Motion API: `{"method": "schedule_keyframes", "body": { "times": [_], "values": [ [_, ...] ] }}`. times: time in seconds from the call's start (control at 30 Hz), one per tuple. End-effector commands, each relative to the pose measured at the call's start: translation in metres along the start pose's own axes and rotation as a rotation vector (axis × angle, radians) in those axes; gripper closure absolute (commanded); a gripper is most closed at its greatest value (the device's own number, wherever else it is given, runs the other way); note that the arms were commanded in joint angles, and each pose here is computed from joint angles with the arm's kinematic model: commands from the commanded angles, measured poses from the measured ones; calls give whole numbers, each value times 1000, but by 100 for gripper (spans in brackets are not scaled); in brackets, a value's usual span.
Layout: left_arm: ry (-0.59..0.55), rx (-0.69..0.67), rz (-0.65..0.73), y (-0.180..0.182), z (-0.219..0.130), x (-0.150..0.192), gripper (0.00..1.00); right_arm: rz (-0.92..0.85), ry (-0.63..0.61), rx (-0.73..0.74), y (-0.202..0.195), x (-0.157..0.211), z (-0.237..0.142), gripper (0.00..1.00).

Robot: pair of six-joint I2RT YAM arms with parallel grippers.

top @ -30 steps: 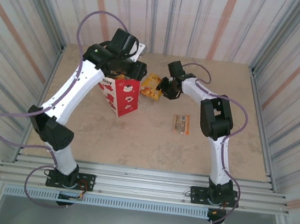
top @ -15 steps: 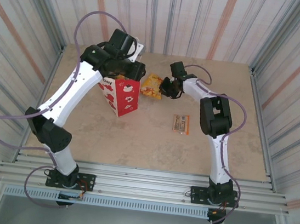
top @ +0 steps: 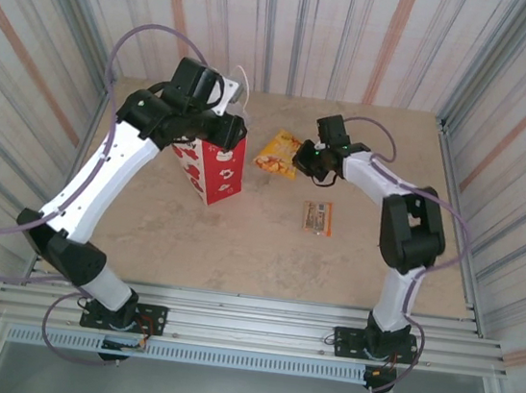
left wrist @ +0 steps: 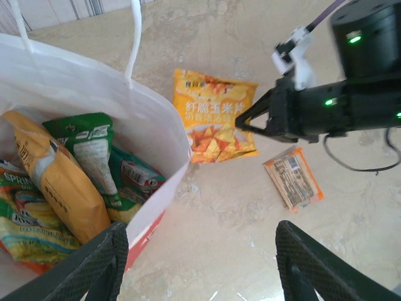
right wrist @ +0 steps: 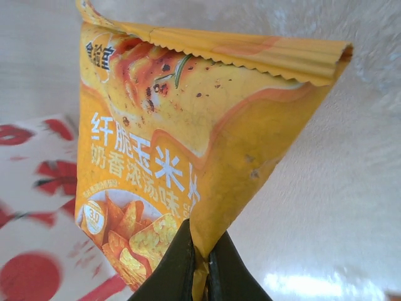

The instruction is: Place the snacks into the paper bag

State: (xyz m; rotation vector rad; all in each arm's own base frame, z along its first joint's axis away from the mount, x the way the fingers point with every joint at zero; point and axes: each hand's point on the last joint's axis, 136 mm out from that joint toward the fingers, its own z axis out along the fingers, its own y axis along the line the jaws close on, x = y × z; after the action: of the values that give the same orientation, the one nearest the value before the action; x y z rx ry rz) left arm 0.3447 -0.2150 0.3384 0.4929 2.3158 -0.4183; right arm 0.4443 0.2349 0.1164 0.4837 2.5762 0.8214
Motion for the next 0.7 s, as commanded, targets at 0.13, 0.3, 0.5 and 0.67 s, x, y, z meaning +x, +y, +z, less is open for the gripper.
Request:
{"method": "schedule_keyframes", "body": {
  "times": [0.13,0.3,0.5,0.67],
  "values": [
    [-31,-67,-13,5,-49,3,33,-230,-245,-20,48,-6,-119,100],
    [-41,-213,-63,39,-84,6,32,-418,-388,-59,91,-3,-190,100],
    [-34,-315,-193,86,-108,21,30,-665,-543,-116,151,10,-241,100],
    [-15,-385,-311,123,-110,32,29,-865,-612,-11,194,16,-239,100]
  ]
}}
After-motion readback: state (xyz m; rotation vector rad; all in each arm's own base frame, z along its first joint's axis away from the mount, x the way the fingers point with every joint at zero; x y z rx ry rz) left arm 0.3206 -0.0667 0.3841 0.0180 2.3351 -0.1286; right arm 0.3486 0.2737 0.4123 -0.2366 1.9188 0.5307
